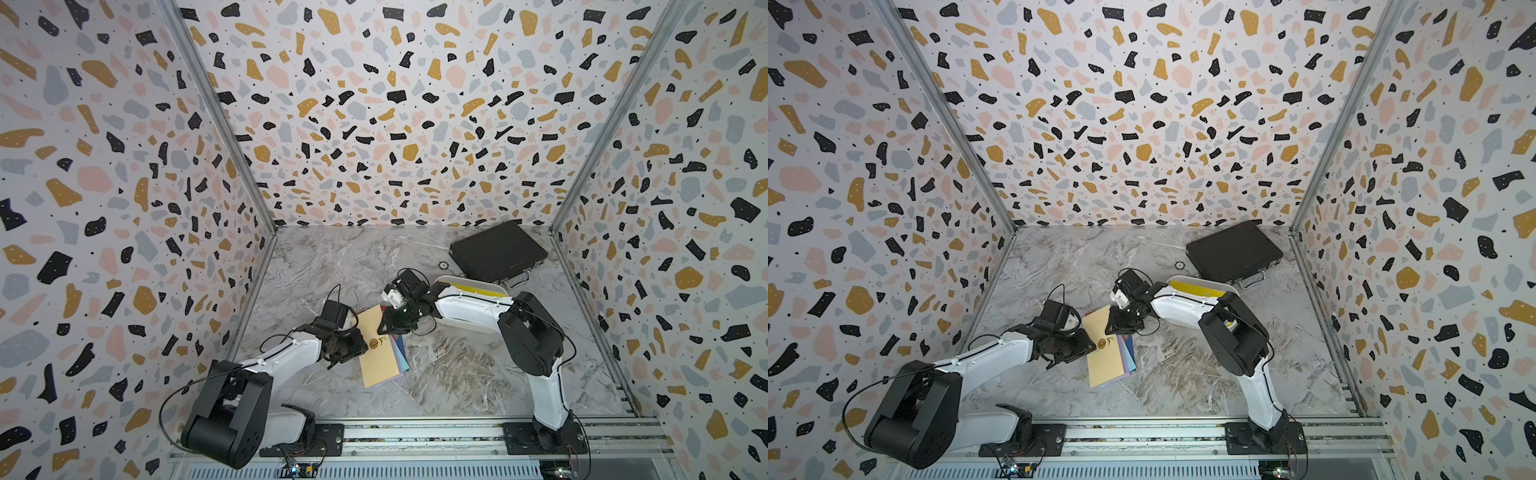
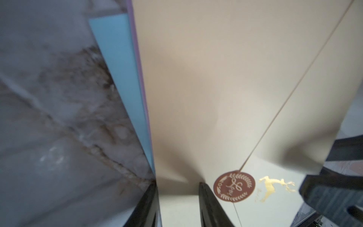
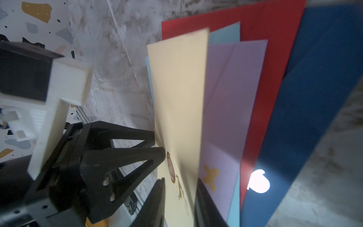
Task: Put the sealed envelopes into the storage box
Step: Pick up the envelope from the center of the board.
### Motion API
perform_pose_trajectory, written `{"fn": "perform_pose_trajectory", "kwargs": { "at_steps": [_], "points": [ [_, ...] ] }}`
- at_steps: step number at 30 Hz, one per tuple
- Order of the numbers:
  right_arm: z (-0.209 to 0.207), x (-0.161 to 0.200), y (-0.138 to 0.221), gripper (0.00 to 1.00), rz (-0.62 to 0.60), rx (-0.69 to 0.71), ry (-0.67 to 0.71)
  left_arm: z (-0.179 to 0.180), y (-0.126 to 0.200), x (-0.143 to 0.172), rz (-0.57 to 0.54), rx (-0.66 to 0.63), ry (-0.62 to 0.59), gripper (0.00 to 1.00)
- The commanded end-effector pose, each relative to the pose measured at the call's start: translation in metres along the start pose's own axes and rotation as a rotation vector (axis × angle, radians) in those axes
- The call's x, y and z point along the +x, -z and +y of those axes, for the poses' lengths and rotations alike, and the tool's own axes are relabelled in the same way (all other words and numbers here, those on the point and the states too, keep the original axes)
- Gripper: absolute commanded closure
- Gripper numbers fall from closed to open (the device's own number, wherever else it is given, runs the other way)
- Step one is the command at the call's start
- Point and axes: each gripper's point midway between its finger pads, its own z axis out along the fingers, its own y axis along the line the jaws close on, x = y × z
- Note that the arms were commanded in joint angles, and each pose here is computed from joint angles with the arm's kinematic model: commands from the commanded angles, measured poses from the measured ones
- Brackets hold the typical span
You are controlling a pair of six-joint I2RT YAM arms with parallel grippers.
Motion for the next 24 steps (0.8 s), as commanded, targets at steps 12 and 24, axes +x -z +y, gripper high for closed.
{"fn": "perform_pose_trajectory", "kwargs": {
  "at_steps": [12,24],
  "points": [
    [0.031,0.004,0.018,0.96,0.014,-0.028,0.134,0.003,0.002,0.007,0.016,-0.005,-0.013,0.51],
    [0.053,0.002,0.155,1.0,0.041,0.18,0.581,0.001,0.063,-0.005,-0.183,-0.049,-0.028,0.34]
  ]
}}
